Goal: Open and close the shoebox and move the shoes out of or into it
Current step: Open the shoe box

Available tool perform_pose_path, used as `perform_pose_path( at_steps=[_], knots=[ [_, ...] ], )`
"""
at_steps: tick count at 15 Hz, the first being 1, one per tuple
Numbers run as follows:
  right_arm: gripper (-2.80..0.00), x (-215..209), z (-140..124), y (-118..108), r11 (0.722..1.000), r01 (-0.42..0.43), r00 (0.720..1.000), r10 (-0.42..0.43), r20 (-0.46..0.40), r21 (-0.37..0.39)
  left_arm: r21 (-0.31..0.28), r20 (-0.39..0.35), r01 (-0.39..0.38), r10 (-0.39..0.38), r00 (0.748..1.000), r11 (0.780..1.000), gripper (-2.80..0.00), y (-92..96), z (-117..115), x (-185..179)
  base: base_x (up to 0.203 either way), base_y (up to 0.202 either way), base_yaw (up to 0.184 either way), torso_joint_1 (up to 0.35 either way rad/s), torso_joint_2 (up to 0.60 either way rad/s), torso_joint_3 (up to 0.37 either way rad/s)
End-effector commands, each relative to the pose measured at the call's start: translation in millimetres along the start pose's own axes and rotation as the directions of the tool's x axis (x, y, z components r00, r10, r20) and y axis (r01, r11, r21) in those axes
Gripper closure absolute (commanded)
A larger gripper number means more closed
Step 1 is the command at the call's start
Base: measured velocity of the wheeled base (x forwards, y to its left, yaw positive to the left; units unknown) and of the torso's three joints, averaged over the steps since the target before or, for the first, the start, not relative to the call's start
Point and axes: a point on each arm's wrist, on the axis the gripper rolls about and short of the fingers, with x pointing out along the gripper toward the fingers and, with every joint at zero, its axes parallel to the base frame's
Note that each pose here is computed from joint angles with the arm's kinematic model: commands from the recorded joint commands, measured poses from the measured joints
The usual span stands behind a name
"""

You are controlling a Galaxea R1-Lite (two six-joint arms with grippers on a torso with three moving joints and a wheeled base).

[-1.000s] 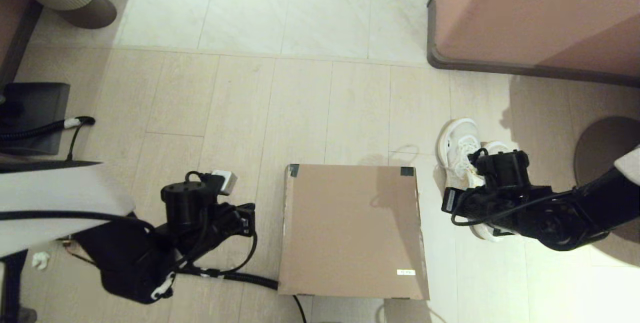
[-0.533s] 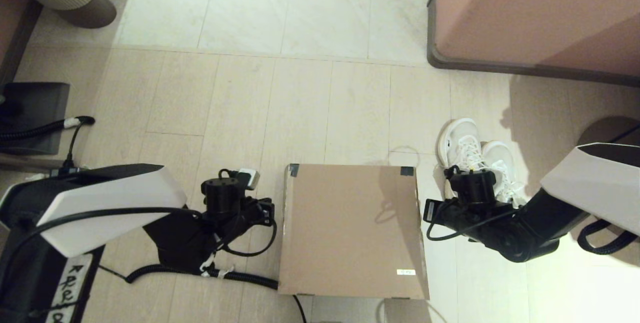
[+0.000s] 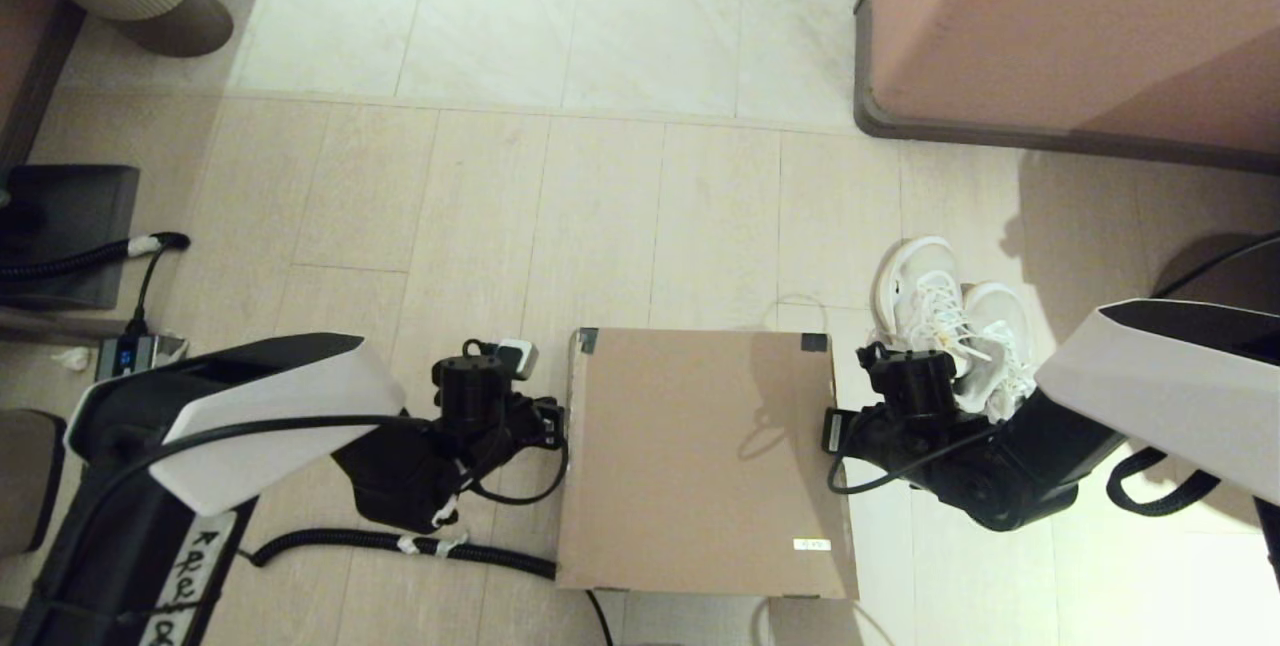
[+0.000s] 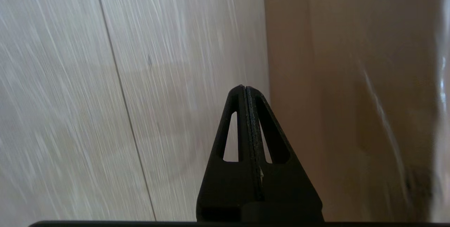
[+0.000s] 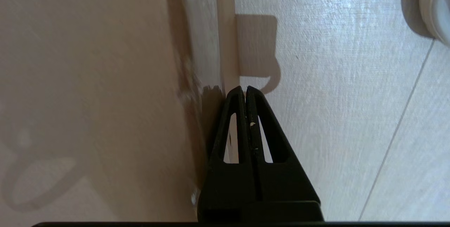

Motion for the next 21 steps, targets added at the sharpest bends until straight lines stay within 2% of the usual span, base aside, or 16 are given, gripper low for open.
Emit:
perform_pose_path(
  at_steps=[1, 6, 11, 14, 15, 16, 18, 21],
  knots=[
    [0.0, 3.0, 3.7, 4.0, 1.0, -0.01, 1.0, 0.01, 0.017, 0.001, 0.001, 0.028, 0.003, -0.003, 1.0, 1.0, 0.0, -0.7, 6.2, 8.9, 0.0, 0.0, 0.0, 0.0, 0.0, 0.0],
    [0.0, 16.1, 16.3, 9.4, 1.0, -0.015, 0.998, 0.015, 0.067, 0.007, -0.002, 0.07, 0.004, -0.003, 0.998, 1.0, 0.0, 0.9, 32.7, 33.3, 0.0, 0.0, 0.0, 0.0, 0.0, 0.0],
    [0.0, 21.3, 42.8, 15.5, 0.999, -0.026, 0.985, 0.021, 0.17, 0.026, -0.049, 0.186, -0.01, 0.019, 0.982, 0.999, 0.0, 10.4, 76.1, 42.7, 0.0, 0.0, 0.0, 0.0, 0.0, 0.0],
    [0.0, 6.1, 67.3, 8.6, 0.999, -0.011, 0.971, -0.001, 0.239, 0.048, -0.076, 0.239, -0.027, 0.045, 0.97, 0.997, 0.0, 20.8, 109.8, 25.8, 0.0, 0.0, 0.0, 0.0, 0.0, 0.0],
    [0.0, -3.0, 76.5, 5.5, 0.998, -0.008, 0.965, -0.006, 0.261, 0.055, -0.079, 0.24, -0.034, 0.052, 0.969, 0.996, 0.0, 24.0, 114.6, 17.8, 0.0, 0.0, 0.0, 0.0, 0.0, 0.0],
    [0.0, -12.4, 82.3, 1.5, 0.998, -0.002, 0.963, -0.014, 0.271, 0.061, -0.082, 0.237, -0.04, 0.058, 0.97, 0.996, 0.0, 27.2, 117.7, 9.4, 0.0, 0.0, 0.0, 0.0, 0.0, 0.0],
    [0.0, -29.2, 76.4, -11.9, 0.997, 0.025, 0.969, -0.042, 0.241, 0.075, -0.094, 0.186, -0.051, 0.068, 0.98, 0.994, 0.0, 32.5, 107.5, -5.9, 0.0, 0.0, 0.0, 0.0, 0.0, 0.0],
    [0.0, -45.4, 47.0, -32.8, 0.995, 0.049, 0.986, -0.062, 0.156, 0.085, -0.147, 0.065, -0.073, 0.084, 0.994, 0.986, 0.0, 41.6, 72.6, -25.8, 0.0, 0.0, 0.0, 0.0, 0.0, 0.0]
  ],
)
